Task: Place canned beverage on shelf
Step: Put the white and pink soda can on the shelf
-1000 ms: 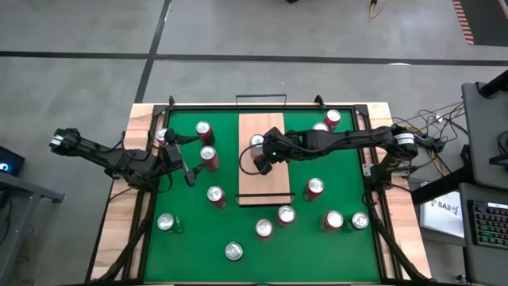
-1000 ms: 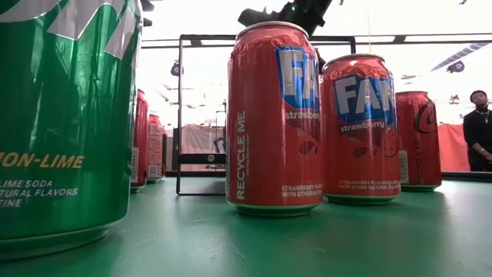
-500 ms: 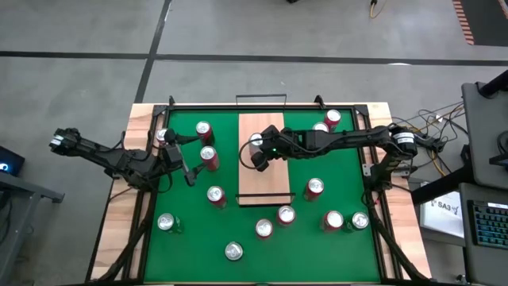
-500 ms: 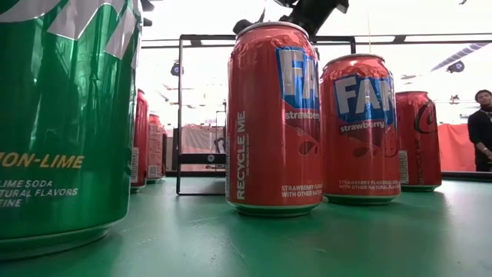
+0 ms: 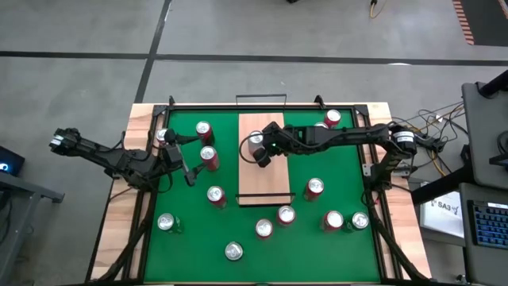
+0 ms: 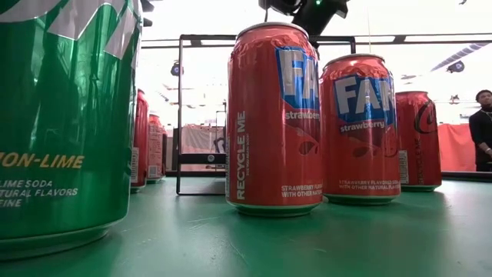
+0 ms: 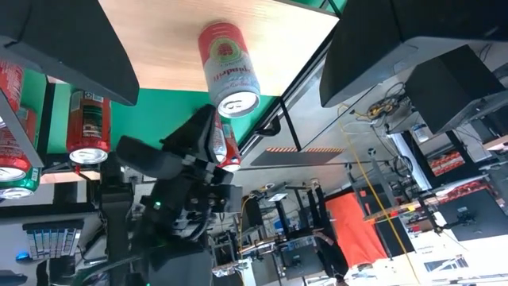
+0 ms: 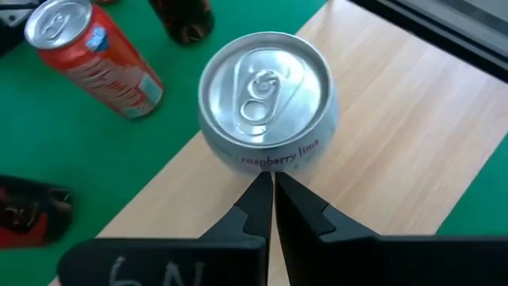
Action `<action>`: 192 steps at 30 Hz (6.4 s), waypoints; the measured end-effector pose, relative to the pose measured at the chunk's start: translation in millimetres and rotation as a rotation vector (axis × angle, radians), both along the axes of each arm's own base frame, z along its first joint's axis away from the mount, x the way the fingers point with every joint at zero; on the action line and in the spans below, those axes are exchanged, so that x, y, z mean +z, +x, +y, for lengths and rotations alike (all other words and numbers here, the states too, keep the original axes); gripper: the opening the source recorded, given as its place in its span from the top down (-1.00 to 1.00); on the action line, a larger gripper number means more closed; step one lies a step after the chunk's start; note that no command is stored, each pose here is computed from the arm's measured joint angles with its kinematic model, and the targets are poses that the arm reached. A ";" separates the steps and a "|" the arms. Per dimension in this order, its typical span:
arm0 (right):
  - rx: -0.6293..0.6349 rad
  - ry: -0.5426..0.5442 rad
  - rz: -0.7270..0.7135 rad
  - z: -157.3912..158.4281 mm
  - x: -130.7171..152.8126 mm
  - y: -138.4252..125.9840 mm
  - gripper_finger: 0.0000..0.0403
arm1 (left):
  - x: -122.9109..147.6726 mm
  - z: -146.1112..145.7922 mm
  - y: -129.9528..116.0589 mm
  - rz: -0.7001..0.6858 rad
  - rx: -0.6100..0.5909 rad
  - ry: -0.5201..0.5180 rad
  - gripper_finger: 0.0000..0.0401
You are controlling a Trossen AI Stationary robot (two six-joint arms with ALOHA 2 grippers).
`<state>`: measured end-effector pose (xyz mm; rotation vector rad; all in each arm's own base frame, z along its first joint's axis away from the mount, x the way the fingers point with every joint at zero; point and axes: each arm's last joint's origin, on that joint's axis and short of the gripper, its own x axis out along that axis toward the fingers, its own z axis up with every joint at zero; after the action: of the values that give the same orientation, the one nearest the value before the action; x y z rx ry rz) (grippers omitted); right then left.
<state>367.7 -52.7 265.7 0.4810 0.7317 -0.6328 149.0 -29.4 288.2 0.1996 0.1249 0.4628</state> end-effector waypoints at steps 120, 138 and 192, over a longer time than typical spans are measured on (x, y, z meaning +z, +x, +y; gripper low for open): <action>0.459 -0.419 -0.202 47.9 36.2 -97.0 0.96 | -32.1 69.9 113.1 0.327 -0.200 -0.155 -0.33; 0.416 -0.412 -0.180 36.2 33.1 -94.7 0.95 | -57.0 122.8 120.8 0.434 -0.184 -0.142 0.96; 0.380 -0.319 0.063 -35.9 18.9 36.5 0.96 | -1.8 68.5 32.6 -0.123 -0.248 -0.044 1.00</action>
<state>404.2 -88.6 284.7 0.0236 0.7409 -0.3970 181.6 39.1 286.4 0.1408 -0.0108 0.2239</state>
